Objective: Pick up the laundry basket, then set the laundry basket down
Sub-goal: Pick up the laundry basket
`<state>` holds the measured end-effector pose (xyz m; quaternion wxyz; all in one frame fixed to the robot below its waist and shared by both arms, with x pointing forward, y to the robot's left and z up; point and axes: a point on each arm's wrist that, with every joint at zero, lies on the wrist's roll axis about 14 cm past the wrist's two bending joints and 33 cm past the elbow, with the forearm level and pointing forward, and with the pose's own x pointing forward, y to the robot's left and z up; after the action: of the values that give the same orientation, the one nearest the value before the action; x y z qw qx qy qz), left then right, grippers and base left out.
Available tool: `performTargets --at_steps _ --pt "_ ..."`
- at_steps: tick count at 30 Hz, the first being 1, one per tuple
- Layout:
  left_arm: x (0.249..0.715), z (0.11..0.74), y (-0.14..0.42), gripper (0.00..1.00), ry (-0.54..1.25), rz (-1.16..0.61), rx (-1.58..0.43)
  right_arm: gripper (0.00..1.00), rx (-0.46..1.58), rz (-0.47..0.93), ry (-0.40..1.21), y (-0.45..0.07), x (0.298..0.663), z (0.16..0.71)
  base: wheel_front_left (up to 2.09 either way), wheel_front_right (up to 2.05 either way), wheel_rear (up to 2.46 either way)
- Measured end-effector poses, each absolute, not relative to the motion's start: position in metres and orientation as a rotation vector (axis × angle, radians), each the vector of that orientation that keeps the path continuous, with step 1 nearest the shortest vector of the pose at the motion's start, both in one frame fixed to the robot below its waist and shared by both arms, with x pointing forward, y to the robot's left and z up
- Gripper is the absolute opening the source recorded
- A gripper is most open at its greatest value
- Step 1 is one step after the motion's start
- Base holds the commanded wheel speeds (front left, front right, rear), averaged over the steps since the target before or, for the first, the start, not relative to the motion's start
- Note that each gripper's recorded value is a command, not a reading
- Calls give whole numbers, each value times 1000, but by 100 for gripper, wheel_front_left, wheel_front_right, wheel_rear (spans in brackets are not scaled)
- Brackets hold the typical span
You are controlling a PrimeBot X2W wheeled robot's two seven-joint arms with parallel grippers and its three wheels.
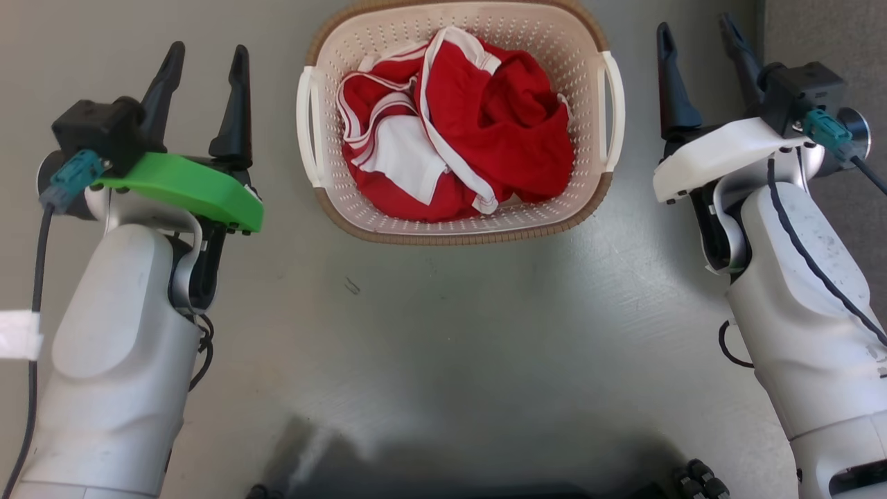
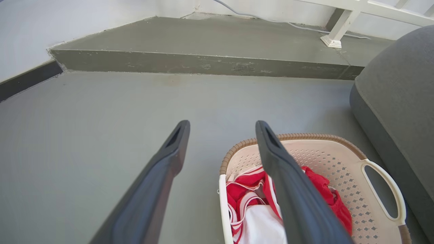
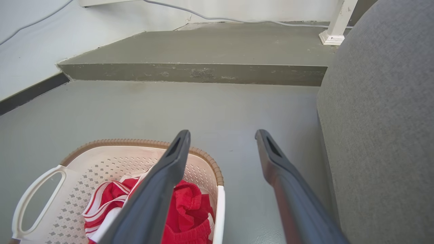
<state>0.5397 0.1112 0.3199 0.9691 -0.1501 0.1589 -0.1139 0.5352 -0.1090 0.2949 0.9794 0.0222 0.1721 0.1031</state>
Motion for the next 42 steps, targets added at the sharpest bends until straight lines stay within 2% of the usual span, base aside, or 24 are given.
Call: performTargets --at_steps 22,42 --pt "522 212 73 100 660 -276 -371 100 38 229 594 -105 515 201 0 0 0" --pt "498 143 69 100 903 -268 -379 100 29 300 756 -88 498 140 0 0 0"
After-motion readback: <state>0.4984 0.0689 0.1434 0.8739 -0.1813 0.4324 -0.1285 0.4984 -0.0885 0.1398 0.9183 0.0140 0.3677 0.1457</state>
